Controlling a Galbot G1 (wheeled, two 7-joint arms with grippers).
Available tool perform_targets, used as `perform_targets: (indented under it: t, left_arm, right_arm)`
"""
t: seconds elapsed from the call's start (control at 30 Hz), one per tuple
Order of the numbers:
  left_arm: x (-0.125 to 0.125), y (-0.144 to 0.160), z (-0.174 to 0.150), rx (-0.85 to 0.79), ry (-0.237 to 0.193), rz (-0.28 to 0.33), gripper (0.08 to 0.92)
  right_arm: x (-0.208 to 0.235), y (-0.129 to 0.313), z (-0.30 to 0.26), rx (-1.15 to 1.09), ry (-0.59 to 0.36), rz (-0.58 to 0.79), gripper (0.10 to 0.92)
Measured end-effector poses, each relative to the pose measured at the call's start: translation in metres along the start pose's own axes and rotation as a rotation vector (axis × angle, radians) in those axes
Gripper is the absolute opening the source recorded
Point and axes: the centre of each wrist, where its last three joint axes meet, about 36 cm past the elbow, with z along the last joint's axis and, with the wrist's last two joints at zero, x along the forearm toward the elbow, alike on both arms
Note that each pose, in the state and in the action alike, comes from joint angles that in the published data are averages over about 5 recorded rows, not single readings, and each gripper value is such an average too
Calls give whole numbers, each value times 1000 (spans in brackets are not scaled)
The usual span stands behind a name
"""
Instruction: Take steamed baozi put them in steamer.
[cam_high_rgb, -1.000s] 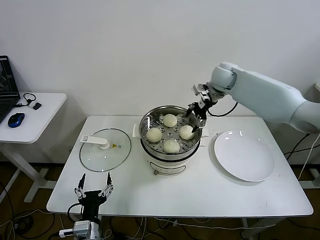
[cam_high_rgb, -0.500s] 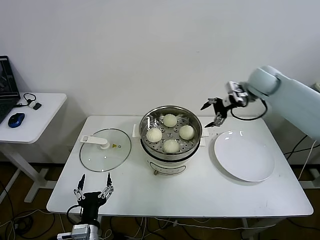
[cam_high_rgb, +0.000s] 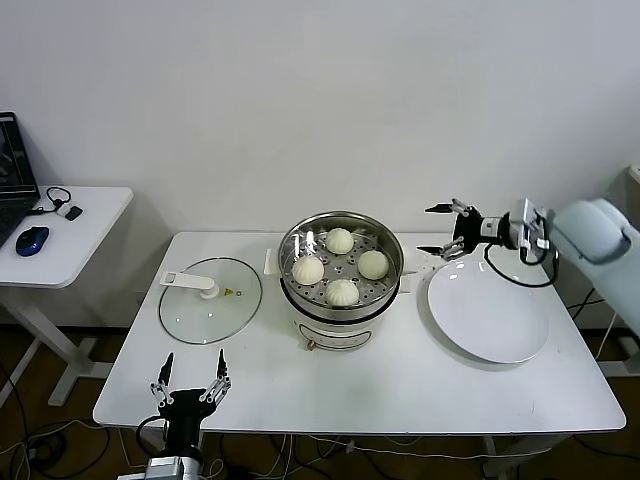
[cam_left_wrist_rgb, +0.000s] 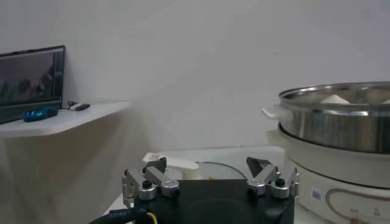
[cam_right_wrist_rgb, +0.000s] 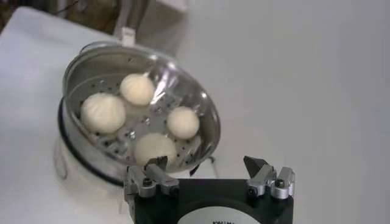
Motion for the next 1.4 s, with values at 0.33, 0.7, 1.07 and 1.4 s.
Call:
perform_targets:
  t: [0.33,0.7,1.07,1.4]
  left_arm:
    - [5,-2,2,13,-9,-6,823]
    - [2,0,-4,2,-37,-5,823]
    - [-18,15,-2,-42,-89,21,823]
    - [-38,26,8,-57,-127,105,823]
  right_arm:
    - [4,77,39,-166,-200,282,823]
    - [-5,202,95,-437,-313,563,823]
    - [-3,307,128,-596,-310,725,823]
    - [-7,362,136,-667,-292,779,823]
